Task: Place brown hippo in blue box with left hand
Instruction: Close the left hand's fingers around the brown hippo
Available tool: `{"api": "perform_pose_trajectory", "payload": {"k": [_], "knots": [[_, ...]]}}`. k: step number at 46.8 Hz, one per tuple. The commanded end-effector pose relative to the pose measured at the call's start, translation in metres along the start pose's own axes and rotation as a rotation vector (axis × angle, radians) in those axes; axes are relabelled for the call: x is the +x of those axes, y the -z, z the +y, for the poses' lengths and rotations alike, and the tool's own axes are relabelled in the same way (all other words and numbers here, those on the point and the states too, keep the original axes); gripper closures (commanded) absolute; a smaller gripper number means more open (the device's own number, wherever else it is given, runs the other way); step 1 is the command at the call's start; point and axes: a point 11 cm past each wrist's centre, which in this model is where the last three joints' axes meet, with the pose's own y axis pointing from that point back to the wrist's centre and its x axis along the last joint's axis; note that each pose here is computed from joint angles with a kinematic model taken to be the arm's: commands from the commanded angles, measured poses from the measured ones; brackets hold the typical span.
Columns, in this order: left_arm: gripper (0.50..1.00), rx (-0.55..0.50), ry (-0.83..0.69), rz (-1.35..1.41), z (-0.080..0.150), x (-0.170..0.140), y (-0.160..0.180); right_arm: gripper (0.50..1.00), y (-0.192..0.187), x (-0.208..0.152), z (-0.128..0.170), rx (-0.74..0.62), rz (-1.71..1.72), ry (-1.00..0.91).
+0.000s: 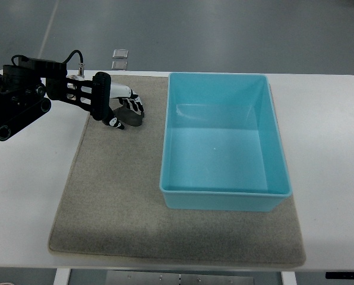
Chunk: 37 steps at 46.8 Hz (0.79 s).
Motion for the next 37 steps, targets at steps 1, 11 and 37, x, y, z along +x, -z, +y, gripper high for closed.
{"api": "perform_pose_trajectory", "payload": {"k": [1, 11, 37], "knots": [[0.735, 0.001, -0.009, -0.005, -0.0005, -0.0003, 0.0, 0.564, 0.0, -0.0001, 0.0, 0.0, 0.0, 0.0], [0.735, 0.013, -0.03, -0.044, -0.0025, -0.0052, 0.0026, 0.564, -0.0001, 0.0004, 0.0001, 0.0, 0.0, -0.001], [0.793, 0.008, -0.055, -0.052, -0.0026, -0.0025, 0.0013, 0.564, 0.0, -0.0001, 0.0, 0.0, 0.0, 0.0]]}}
